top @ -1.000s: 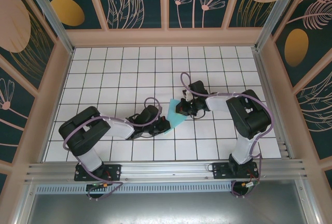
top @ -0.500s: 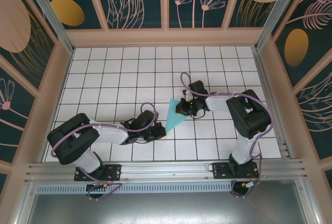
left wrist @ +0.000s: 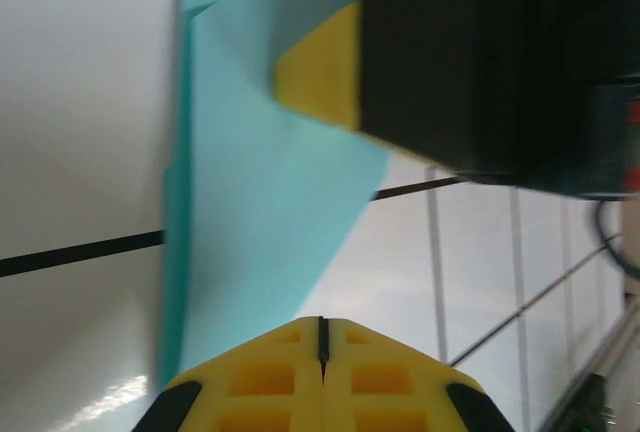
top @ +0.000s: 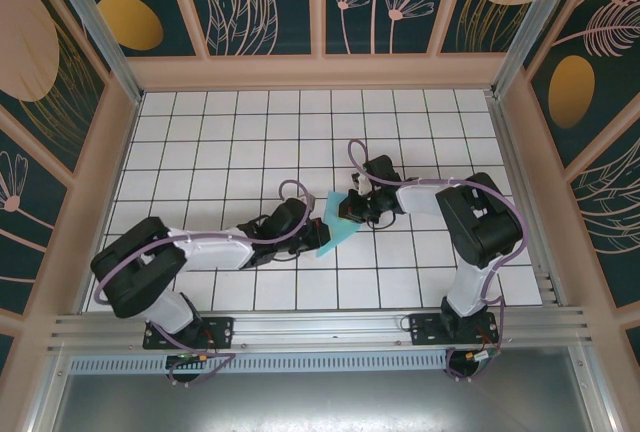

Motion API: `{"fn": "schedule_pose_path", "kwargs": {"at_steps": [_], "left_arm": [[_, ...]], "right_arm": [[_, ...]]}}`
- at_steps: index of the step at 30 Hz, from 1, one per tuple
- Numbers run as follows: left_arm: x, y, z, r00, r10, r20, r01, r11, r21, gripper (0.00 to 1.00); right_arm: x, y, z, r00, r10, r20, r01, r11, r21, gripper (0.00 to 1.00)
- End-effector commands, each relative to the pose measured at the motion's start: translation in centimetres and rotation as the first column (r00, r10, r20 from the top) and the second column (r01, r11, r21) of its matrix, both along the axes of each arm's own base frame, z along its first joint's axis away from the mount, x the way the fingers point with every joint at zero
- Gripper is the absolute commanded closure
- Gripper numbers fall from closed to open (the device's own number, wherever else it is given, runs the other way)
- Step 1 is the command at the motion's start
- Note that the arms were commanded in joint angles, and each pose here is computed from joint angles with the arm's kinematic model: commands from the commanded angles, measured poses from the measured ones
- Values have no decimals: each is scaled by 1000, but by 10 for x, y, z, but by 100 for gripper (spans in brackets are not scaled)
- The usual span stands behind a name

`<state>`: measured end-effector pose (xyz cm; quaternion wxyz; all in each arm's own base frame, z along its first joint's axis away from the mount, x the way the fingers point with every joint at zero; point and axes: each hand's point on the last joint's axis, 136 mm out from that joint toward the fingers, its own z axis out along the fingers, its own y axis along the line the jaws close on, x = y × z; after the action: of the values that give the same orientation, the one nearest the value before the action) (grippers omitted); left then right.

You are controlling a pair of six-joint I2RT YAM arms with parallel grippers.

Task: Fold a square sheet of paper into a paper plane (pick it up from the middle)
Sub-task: Fourth fold the wing at the center of the table.

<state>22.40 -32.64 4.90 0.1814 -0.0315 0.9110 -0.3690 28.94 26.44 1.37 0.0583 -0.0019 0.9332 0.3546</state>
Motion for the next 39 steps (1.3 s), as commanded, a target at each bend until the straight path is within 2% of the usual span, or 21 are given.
{"fn": "schedule_pose_path", "kwargs": {"at_steps": [1,8,11,15,19,22,26,39], "left_arm": [[-4,5,-19,999,5,-34,-4,999,45,100],[-23,29,-54,991,49,-126,-35,993,111,100],[-30,34,-63,986,52,-155,-34,992,119,100],[-36,39,-70,982,54,-180,-30,991,134,100],[-36,40,-71,982,53,-182,-28,990,141,100],[-36,39,-70,982,49,-183,-23,989,143,100],[-36,39,-71,982,46,-185,-18,989,147,100],[-37,41,-74,979,54,-199,-21,987,162,100]], "right_arm": [[-20,-32,-48,994,-53,-94,34,979,-201,98],[-14,-23,-28,998,-35,-48,28,989,-142,98],[-5,-12,-6,1000,-4,17,5,997,-77,97],[6,9,40,983,76,167,-82,996,32,96],[-1,20,65,960,136,245,-159,984,77,95],[-19,26,52,965,175,195,-190,980,65,95],[-40,32,31,970,212,123,-218,975,45,100],[-69,31,-6,957,290,15,-290,957,6,100]]}}
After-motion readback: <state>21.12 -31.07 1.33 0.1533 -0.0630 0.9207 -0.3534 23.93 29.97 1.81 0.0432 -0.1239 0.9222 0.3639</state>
